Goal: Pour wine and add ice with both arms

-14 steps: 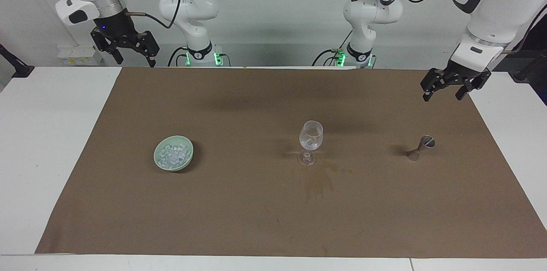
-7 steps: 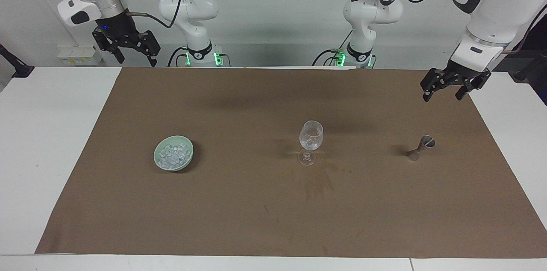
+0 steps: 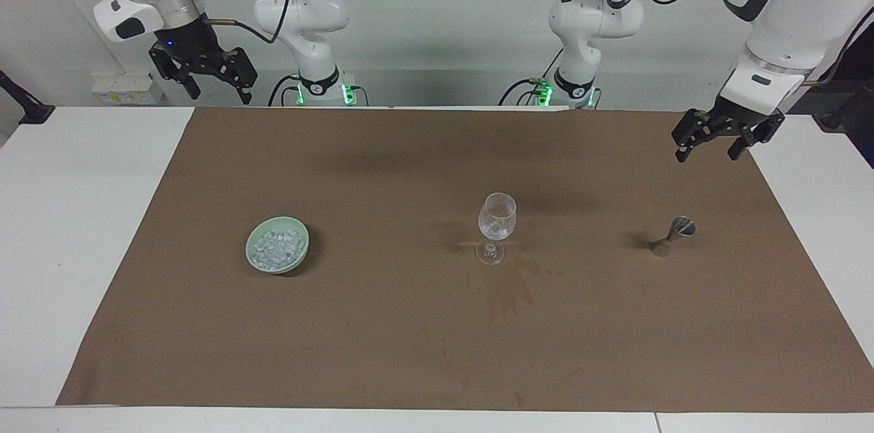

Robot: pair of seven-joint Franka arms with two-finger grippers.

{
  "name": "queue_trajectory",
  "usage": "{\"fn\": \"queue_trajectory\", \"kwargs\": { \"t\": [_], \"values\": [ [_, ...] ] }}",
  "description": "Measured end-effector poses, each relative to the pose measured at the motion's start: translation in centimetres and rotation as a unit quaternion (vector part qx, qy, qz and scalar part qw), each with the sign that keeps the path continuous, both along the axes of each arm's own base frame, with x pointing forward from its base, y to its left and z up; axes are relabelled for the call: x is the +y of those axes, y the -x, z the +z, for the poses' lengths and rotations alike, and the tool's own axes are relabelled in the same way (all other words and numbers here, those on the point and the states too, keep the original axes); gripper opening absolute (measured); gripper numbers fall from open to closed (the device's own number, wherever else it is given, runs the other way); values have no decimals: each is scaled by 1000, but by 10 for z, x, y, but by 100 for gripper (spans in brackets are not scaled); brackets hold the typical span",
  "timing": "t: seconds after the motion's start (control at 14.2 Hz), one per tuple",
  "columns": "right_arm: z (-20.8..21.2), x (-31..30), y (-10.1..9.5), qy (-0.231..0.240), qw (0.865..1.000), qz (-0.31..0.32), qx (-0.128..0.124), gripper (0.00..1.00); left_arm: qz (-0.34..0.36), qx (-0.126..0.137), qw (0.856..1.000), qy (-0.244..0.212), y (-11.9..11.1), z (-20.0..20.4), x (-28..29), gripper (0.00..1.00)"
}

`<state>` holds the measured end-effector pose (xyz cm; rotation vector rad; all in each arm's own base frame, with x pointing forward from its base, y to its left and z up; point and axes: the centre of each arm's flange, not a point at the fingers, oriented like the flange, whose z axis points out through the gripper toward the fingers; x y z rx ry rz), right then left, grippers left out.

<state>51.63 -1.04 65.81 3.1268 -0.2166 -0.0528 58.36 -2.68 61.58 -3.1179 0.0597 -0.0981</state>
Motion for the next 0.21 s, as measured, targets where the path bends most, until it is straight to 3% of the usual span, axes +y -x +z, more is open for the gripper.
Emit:
{"fn": "queue_trajectory", "kwargs": {
  "t": [0.21],
  "values": [
    [0,0,0,0,1000,10,0,100,-1,-2,1000,0,1,2,-1,100]
  ]
}}
